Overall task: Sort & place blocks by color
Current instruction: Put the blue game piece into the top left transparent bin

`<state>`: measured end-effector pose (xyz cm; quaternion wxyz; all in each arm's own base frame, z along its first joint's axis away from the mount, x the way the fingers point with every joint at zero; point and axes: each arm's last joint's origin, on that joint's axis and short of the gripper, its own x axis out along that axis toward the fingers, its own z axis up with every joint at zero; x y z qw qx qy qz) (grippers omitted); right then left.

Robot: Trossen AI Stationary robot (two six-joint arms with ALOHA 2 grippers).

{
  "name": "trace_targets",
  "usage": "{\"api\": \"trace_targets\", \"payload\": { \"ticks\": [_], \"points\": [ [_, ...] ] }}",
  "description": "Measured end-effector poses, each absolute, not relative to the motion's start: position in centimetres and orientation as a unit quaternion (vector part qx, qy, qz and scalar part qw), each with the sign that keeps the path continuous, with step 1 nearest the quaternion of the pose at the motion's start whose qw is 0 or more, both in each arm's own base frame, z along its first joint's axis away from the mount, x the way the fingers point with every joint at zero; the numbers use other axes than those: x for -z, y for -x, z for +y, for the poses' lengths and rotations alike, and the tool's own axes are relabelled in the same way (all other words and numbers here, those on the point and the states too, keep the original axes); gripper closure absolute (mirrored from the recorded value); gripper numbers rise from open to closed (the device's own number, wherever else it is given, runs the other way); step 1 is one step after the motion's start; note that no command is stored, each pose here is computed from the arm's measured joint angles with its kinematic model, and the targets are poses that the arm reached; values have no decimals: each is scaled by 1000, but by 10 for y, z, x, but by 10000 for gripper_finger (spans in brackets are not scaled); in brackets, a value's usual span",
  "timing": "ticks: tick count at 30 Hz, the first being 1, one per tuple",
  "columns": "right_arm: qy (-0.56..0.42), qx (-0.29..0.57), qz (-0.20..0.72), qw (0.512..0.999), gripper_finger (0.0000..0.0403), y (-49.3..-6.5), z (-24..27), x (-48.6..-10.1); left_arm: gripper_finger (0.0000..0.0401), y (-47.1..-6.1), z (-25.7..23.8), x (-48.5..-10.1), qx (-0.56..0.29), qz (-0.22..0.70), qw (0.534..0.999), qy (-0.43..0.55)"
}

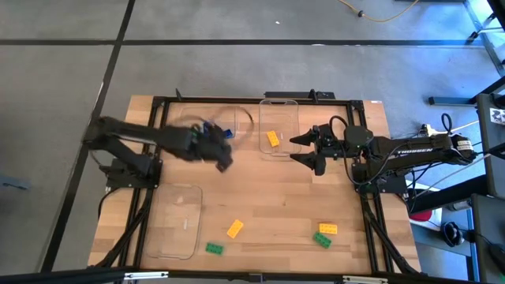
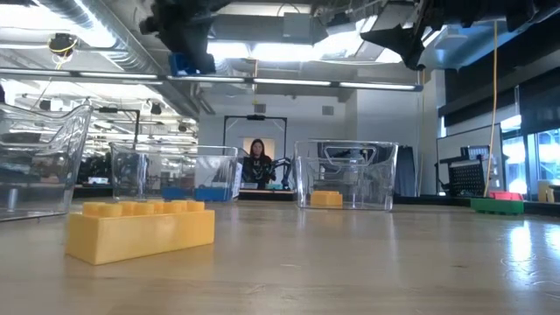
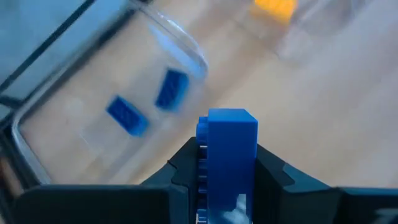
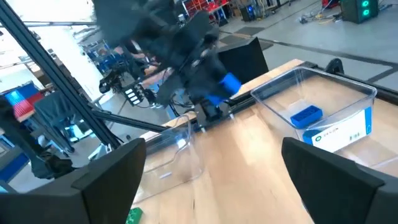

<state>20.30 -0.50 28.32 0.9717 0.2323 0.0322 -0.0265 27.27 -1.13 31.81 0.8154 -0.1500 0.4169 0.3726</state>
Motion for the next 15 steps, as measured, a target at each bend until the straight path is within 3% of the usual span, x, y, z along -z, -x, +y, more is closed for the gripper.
{"api": "trace_targets", "payload": {
  "ticks": [4, 8, 15],
  "points": [
    [-242, 26, 27, 969, 25, -203, -5, -284, 320, -248, 21, -310, -285, 319, 881, 202],
    [-261, 21, 1, 965, 25, -203, -5, -289, 320, -231, 42, -294, -164, 164, 936, 264],
    [-269, 34, -77, 959, 25, -202, -7, -303, 320, -220, 50, -271, -45, 2, 952, 302]
  ]
}}
